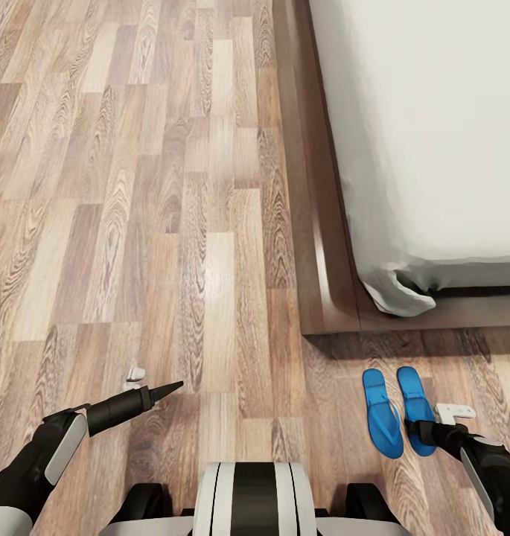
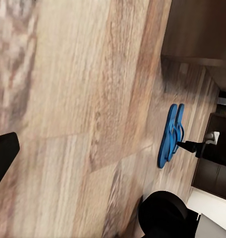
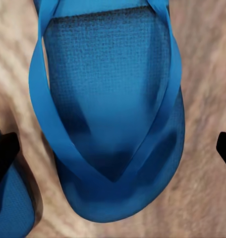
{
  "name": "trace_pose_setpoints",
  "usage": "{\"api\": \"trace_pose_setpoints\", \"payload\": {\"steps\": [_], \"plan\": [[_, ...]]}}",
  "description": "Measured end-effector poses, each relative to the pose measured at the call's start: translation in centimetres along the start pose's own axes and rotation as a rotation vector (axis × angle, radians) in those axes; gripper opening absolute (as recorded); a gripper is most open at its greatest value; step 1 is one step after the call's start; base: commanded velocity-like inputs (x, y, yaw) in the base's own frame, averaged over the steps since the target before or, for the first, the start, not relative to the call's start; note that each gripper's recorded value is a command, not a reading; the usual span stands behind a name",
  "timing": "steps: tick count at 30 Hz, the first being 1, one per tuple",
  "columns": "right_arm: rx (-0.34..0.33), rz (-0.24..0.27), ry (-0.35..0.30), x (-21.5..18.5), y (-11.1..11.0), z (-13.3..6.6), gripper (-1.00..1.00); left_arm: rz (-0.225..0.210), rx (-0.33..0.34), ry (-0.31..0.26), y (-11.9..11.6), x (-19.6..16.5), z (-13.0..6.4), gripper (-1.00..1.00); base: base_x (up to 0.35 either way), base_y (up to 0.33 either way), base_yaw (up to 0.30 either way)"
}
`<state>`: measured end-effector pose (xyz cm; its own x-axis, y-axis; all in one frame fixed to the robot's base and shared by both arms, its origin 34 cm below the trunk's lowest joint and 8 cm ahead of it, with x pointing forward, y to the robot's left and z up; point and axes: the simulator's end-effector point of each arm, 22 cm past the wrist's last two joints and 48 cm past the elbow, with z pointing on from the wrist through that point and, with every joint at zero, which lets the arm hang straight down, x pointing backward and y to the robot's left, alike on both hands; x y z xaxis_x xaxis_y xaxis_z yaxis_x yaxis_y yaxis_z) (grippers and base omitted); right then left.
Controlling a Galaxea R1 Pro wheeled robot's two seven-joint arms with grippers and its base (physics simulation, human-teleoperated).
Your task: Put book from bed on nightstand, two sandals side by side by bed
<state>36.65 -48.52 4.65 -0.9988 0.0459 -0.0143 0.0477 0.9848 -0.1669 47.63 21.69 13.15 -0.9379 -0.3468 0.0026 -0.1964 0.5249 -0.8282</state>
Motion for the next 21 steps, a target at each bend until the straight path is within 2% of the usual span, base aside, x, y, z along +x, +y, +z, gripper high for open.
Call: {"api": "trace_pose_setpoints", "payload": {"steps": [10,21], "plan": [[0.0,0.0,0.0,0.0,0.0,0.0,1.0,-0.002,0.0,0.001,0.0,0.0,0.0,1.0,0.0,0.0,0.0],[-0.005,0.013,-0.046,-2.0,-0.1,-1.4,1.0,0.031,0.016,-0.021,-1.9,-1.4,-0.6,1.0,0.0,0.0,0.0]]}}
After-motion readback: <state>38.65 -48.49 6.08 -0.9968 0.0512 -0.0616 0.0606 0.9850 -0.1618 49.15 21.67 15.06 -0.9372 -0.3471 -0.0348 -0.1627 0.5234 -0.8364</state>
